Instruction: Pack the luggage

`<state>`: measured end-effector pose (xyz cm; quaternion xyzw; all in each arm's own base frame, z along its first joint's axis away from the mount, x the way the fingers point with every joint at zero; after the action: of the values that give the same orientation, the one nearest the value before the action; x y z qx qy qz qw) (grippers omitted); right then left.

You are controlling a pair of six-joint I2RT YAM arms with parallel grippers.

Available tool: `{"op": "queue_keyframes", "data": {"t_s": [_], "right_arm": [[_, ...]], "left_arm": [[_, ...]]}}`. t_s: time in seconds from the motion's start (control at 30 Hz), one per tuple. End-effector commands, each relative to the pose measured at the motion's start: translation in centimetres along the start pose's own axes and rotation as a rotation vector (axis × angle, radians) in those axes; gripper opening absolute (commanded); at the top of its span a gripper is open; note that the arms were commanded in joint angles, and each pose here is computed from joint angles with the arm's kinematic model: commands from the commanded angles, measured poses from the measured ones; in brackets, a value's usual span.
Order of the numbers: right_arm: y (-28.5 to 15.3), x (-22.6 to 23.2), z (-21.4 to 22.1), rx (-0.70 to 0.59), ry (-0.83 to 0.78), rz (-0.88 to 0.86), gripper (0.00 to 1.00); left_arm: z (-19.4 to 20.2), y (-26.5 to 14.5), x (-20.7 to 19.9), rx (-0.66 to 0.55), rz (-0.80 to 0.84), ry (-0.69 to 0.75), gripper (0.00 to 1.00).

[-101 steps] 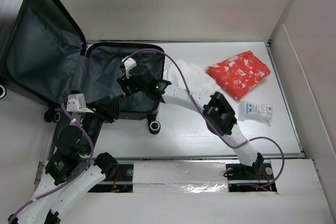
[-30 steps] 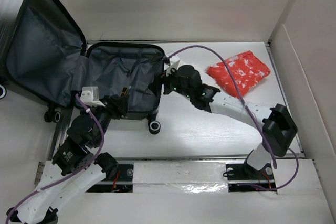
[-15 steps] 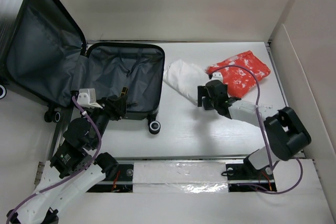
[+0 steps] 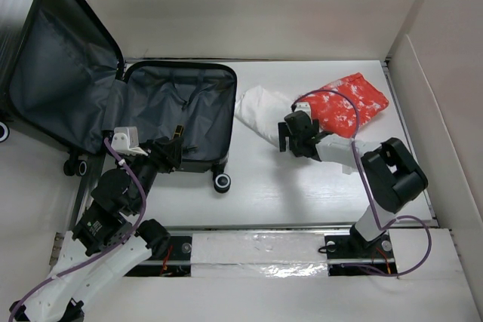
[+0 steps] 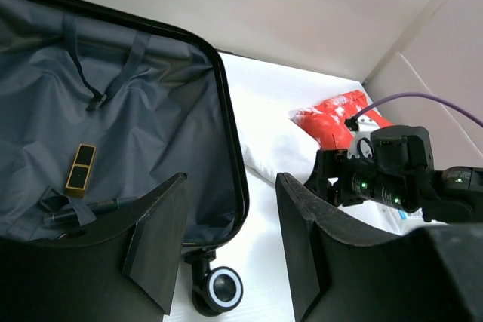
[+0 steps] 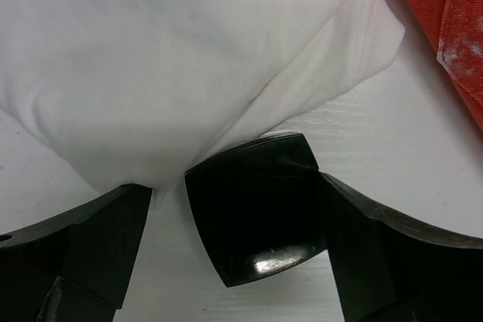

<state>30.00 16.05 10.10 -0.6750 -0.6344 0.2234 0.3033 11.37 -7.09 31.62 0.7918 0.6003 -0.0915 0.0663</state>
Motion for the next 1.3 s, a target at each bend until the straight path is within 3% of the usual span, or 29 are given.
{"op": "queue_keyframes", "data": {"t_s": [0.0, 0.07, 0.17, 0.27, 0.37, 0.43, 0.87, 0.97, 1.07, 1.1, 1.17, 1.27], "right_arm": [[0.0, 0.7, 0.3, 0.024, 0.024, 0.013, 0.92], [-1.1, 0.3, 0.6, 0.01, 0.028, 0.033, 0.91], [-2.4, -0.1, 1.6, 0.018, 0.036, 0.028, 0.79], [-3.9, 0.0, 2.4, 0.032, 0.047, -0.019, 0.78], [-4.8, -0.1, 2.6, 0.042, 0.046, -0.04, 0.88], [-4.7, -0.6, 3.0, 0.036, 0.042, -0.018, 0.99], [-0.5, 0.6, 1.0, 0.017, 0.065, -0.018, 1.0], [-0.1, 0.7, 1.2, 0.03, 0.061, -0.009, 0.92], [-0.2, 0.7, 2.0, 0.034, 0.062, -0.017, 0.75], [-0.6, 0.9, 2.8, 0.038, 0.05, -0.023, 0.6], [-2.1, 1.3, 3.5, 0.032, 0.031, -0.02, 0.45], [-4.5, 1.6, 3.2, 0.004, 0.014, -0.035, 0.44]], "left_arm": [[-0.4, 0.2, -0.1, -0.032, 0.006, 0.001, 0.46], [-0.5, 0.2, 0.0, -0.044, -0.002, -0.003, 0.46], [-0.4, 0.2, -0.2, -0.034, 0.01, -0.001, 0.46], [-0.4, 0.3, -0.2, -0.035, 0.016, -0.001, 0.46], [-0.3, 0.5, -0.3, -0.022, 0.018, 0.005, 0.46], [-0.3, 0.4, -0.4, -0.019, 0.025, 0.006, 0.46], [-0.3, 0.3, -0.3, -0.023, 0.02, 0.004, 0.46], [-0.4, 0.2, -0.2, -0.034, 0.015, 0.0, 0.46], [-0.4, 0.2, -0.2, -0.033, 0.02, 0.0, 0.46], [-0.4, 0.2, -0.3, -0.032, 0.023, 0.0, 0.46], [-0.4, 0.2, -0.2, -0.037, 0.02, -0.002, 0.46], [-0.3, 0.4, -0.3, -0.024, 0.022, 0.004, 0.46]]}}
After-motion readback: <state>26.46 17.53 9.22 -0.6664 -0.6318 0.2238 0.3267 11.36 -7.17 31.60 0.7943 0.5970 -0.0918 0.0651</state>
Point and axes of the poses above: each gripper's point midway between its finger pads, its own y axis out along the fingers, its own x axis along the line the jaws close on, z = x × y, the point moved 9 cm from there along -y, back along the fingers, and after that the axes turned 11 degrees about y, right-handed, at the moved point
